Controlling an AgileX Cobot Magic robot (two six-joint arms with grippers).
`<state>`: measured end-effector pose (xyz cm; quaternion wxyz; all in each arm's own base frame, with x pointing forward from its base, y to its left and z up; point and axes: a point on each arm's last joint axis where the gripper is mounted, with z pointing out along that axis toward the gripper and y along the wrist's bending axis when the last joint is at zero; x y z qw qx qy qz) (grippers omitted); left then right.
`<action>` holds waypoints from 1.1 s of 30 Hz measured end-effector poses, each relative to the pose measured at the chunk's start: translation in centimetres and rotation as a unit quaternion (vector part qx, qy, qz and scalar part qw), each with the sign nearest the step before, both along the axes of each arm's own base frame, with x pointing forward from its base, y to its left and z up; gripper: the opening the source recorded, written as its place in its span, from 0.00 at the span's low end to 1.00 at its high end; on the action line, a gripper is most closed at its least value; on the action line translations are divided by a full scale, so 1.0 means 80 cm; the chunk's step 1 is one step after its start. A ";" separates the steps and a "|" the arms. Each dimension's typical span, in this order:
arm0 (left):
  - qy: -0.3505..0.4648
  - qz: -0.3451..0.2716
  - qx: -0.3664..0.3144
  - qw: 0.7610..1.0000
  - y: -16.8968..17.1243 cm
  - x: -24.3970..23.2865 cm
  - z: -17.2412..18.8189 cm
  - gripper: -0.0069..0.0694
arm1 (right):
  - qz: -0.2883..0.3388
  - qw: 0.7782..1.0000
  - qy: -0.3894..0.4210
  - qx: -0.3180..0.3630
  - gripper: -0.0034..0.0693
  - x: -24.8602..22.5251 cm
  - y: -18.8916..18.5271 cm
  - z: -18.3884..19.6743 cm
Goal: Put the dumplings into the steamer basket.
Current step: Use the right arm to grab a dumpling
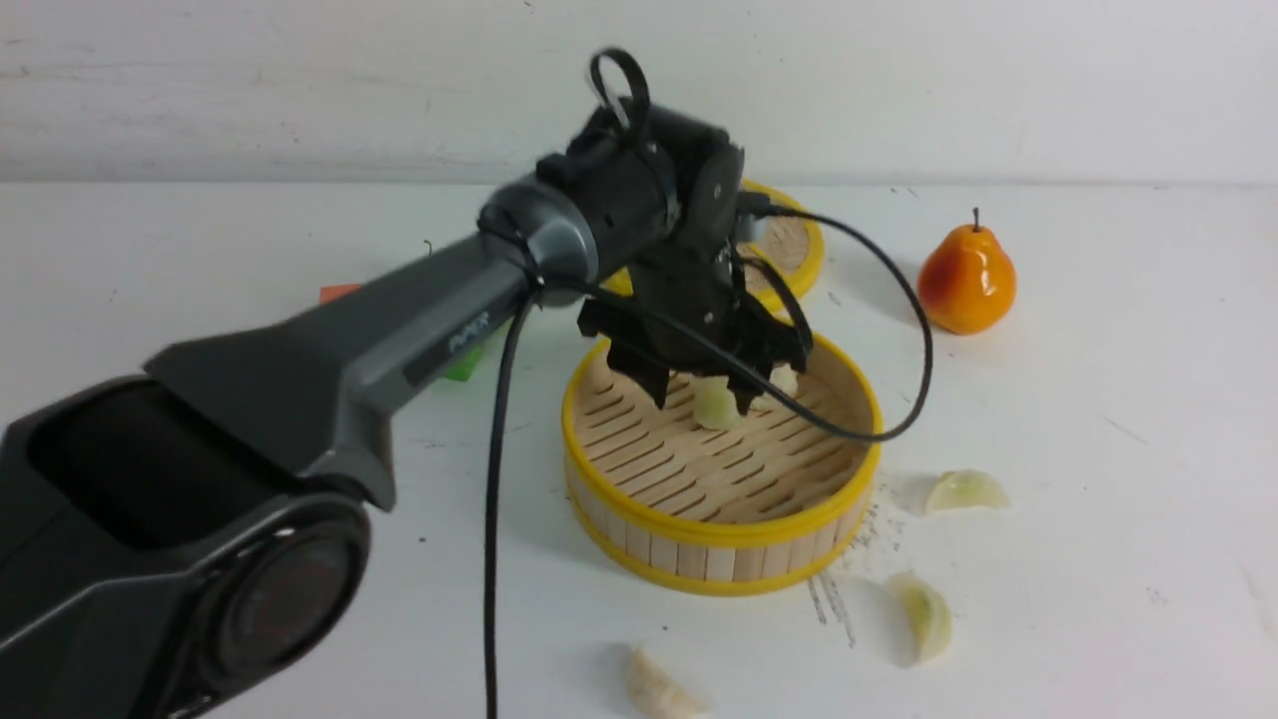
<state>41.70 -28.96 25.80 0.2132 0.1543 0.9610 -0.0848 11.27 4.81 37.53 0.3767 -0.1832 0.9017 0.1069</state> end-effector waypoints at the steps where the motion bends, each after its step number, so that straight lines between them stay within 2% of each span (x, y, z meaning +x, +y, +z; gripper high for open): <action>1: -0.001 -0.010 0.003 1.000 0.003 -0.005 0.014 0.77 | 0.001 1.000 -0.002 0.001 0.23 0.000 0.000 0.000; 5: -0.063 -0.047 -0.016 0.997 0.032 -0.046 0.122 0.73 | 0.054 0.999 -0.005 -0.001 0.23 0.002 0.014 0.000; 7: -0.079 -0.050 -0.023 0.995 0.042 -0.061 0.148 0.71 | 0.079 0.997 0.002 -0.002 0.22 0.006 0.023 -0.002; 10: -0.101 -0.050 -0.030 0.993 0.080 -0.112 0.199 0.65 | 0.139 0.990 0.032 -0.011 0.18 0.024 0.054 -0.009; 14: -0.077 -0.043 -0.009 0.996 0.124 -0.172 0.200 0.58 | 0.192 0.979 0.064 -0.024 0.17 0.053 0.102 -0.017; 19: -0.056 -0.023 -0.010 0.998 0.180 -0.252 0.164 0.43 | 0.243 0.963 0.102 -0.050 0.21 0.092 0.174 -0.049; 22: -0.066 -0.011 -0.025 0.997 0.206 -0.288 0.142 0.29 | 0.261 0.952 0.139 -0.073 0.28 0.114 0.214 -0.082; 24: -0.066 -0.006 -0.028 0.997 0.221 -0.311 0.126 0.20 | 0.264 0.947 0.162 -0.087 0.38 0.126 0.232 -0.104; 26: -0.063 0.001 -0.030 0.998 0.236 -0.331 0.113 0.10 | 0.264 0.942 0.182 -0.099 0.52 0.143 0.251 -0.130; 30: -0.066 0.012 -0.036 0.997 0.258 -0.362 0.098 0.07 | 0.267 0.935 0.199 -0.119 0.79 0.168 0.280 -0.182; 33: -0.070 0.015 -0.041 0.997 0.269 -0.376 0.096 0.07 | 0.270 0.935 0.191 -0.127 0.87 0.182 0.295 -0.218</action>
